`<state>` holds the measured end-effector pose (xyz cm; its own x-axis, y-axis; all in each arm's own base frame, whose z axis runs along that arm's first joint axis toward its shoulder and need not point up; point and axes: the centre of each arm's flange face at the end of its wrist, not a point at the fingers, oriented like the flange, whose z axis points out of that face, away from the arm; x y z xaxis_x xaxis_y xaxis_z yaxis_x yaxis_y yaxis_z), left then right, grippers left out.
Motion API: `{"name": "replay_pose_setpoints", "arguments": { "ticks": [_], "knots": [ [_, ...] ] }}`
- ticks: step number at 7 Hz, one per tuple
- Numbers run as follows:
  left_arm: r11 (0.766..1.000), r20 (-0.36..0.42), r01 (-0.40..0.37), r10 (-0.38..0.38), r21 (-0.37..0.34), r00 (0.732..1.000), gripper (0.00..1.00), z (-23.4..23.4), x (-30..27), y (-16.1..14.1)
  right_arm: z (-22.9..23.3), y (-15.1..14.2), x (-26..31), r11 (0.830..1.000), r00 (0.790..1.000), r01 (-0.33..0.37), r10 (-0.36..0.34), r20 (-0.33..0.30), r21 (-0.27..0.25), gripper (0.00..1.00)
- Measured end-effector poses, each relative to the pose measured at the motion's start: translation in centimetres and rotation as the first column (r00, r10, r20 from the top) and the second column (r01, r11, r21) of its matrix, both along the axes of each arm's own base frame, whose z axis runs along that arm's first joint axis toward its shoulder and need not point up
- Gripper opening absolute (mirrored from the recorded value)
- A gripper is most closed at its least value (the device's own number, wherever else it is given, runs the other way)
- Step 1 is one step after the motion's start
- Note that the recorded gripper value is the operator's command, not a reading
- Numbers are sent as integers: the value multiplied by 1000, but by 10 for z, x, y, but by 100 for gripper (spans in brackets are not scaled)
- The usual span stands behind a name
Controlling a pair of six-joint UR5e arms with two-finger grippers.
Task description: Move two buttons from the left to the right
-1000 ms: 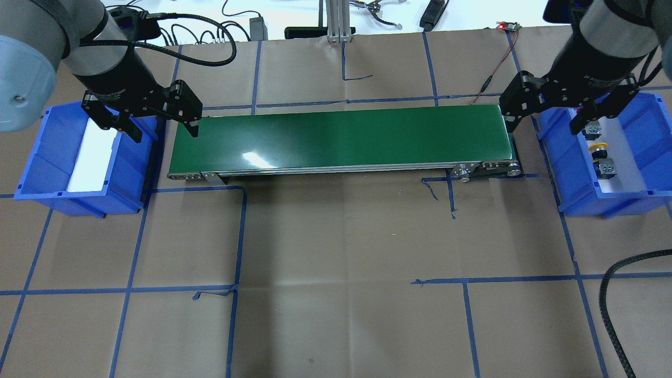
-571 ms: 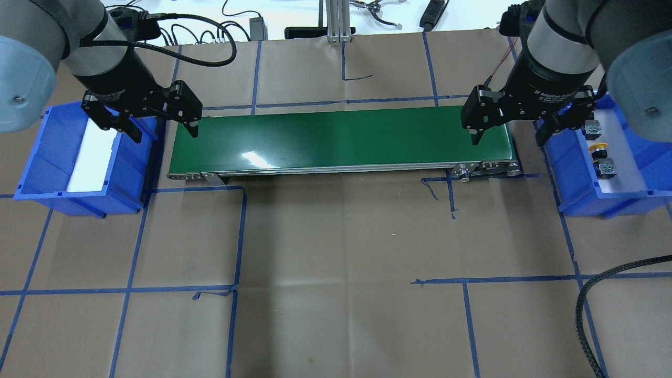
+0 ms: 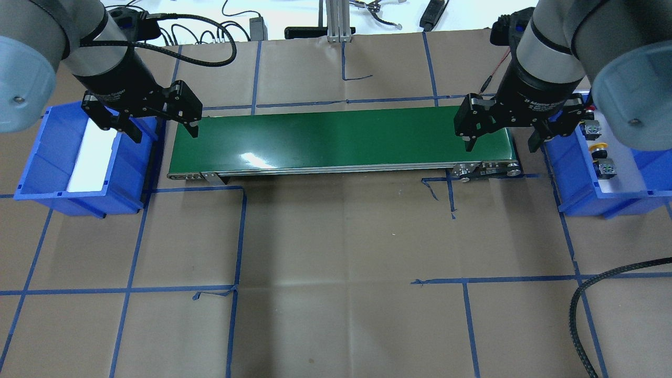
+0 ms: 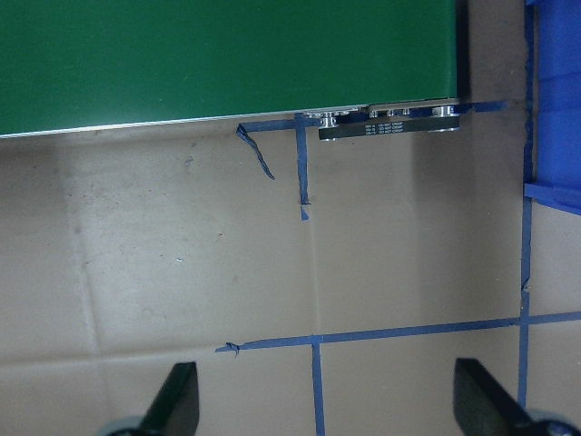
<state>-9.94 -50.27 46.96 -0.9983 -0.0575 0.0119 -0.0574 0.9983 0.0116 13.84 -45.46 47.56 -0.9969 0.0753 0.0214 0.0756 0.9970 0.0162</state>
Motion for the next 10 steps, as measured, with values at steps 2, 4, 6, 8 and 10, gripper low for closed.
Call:
{"name": "replay_pose_setpoints", "arguments": {
  "ticks": [2,4,6,8,10],
  "knots": [
    [1000,0,0,0,0,1000,100,0,0,0,0,0,0,1000,1000,-7,7,-3,-2,100],
    [1000,0,0,0,0,1000,100,0,0,0,1,-1,-1,1000,1000,-10,10,-6,-11,100],
    [1000,0,-1,1,0,1000,100,0,0,0,0,-2,-1,1000,1000,-11,11,-8,-11,100],
    [1000,-1,0,0,0,1000,100,0,0,0,0,-2,-1,1000,1000,-11,11,-8,-11,100],
    [1000,-2,-1,1,0,1000,100,0,0,0,-1,-2,-1,1000,1000,-12,12,-8,-6,100]
  ]
}}
